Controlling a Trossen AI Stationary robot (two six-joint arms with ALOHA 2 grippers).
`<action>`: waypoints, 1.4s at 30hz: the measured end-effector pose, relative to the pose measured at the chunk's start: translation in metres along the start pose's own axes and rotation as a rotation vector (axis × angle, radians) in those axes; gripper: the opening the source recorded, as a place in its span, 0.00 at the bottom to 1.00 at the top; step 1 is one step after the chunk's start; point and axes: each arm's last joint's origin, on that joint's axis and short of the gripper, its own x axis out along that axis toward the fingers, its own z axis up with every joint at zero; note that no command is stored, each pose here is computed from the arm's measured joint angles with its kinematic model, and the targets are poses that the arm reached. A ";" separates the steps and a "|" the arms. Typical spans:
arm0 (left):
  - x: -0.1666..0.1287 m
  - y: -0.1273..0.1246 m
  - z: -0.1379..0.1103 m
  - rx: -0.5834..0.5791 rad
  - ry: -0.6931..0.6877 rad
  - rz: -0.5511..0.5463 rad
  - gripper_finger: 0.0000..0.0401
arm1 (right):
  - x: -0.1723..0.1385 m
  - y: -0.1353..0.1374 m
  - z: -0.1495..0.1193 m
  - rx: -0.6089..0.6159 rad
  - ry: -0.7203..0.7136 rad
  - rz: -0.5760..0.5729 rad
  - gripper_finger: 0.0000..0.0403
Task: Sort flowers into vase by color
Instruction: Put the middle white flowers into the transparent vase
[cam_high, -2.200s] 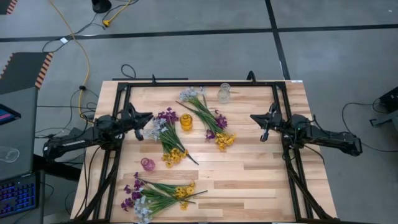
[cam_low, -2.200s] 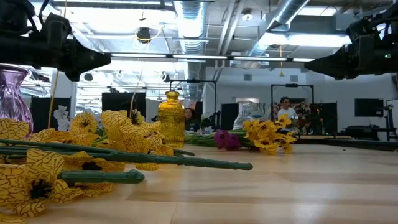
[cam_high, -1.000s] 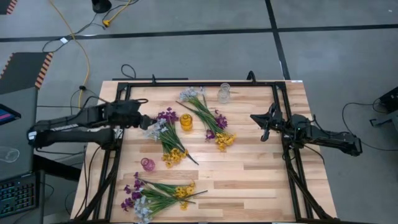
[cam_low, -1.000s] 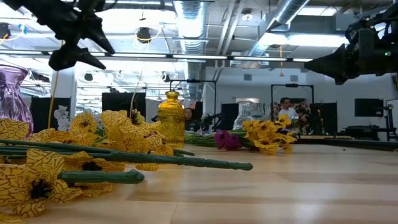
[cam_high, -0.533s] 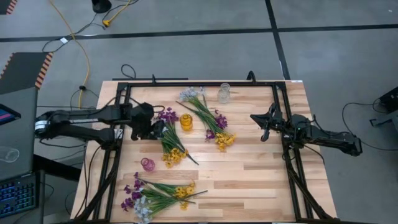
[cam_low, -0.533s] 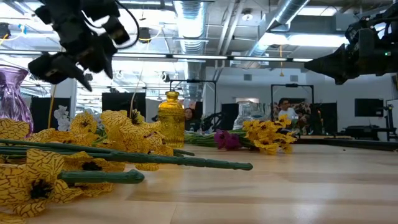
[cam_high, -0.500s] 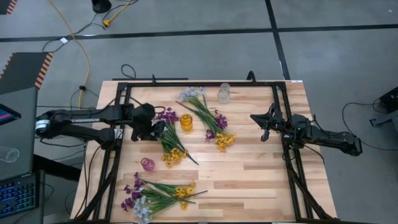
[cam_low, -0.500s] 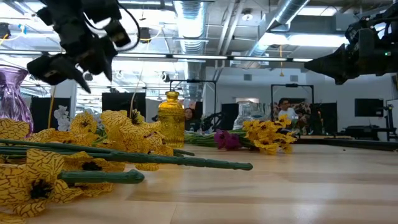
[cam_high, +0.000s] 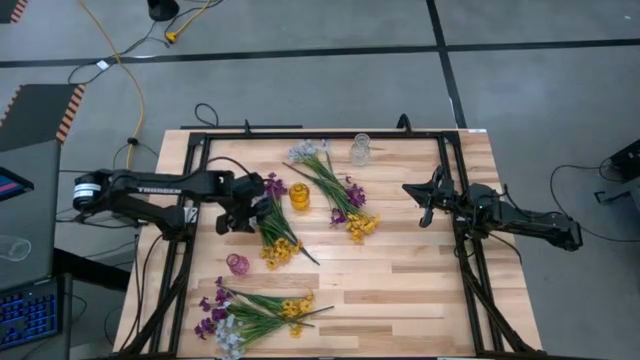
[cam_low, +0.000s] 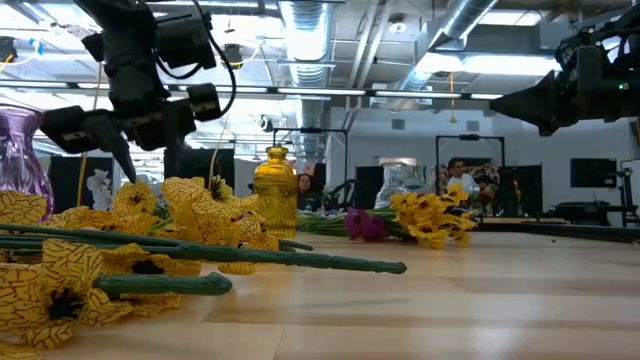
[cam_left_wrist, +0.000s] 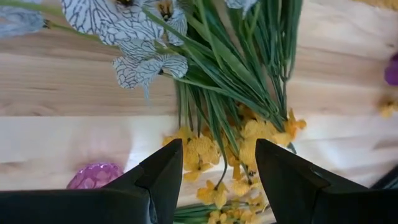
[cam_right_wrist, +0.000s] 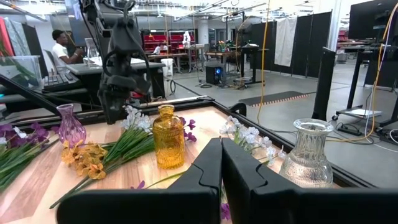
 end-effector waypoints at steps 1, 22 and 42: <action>0.002 -0.001 0.001 -0.012 0.000 0.004 0.47 | 0.000 0.000 0.000 0.000 0.000 0.000 0.09; 0.041 -0.014 0.015 -0.112 -0.069 0.036 0.47 | 0.000 0.000 0.000 0.000 0.000 0.001 0.09; 0.041 -0.013 0.016 -0.111 -0.097 0.038 0.20 | 0.000 0.000 0.000 0.000 0.001 0.002 0.09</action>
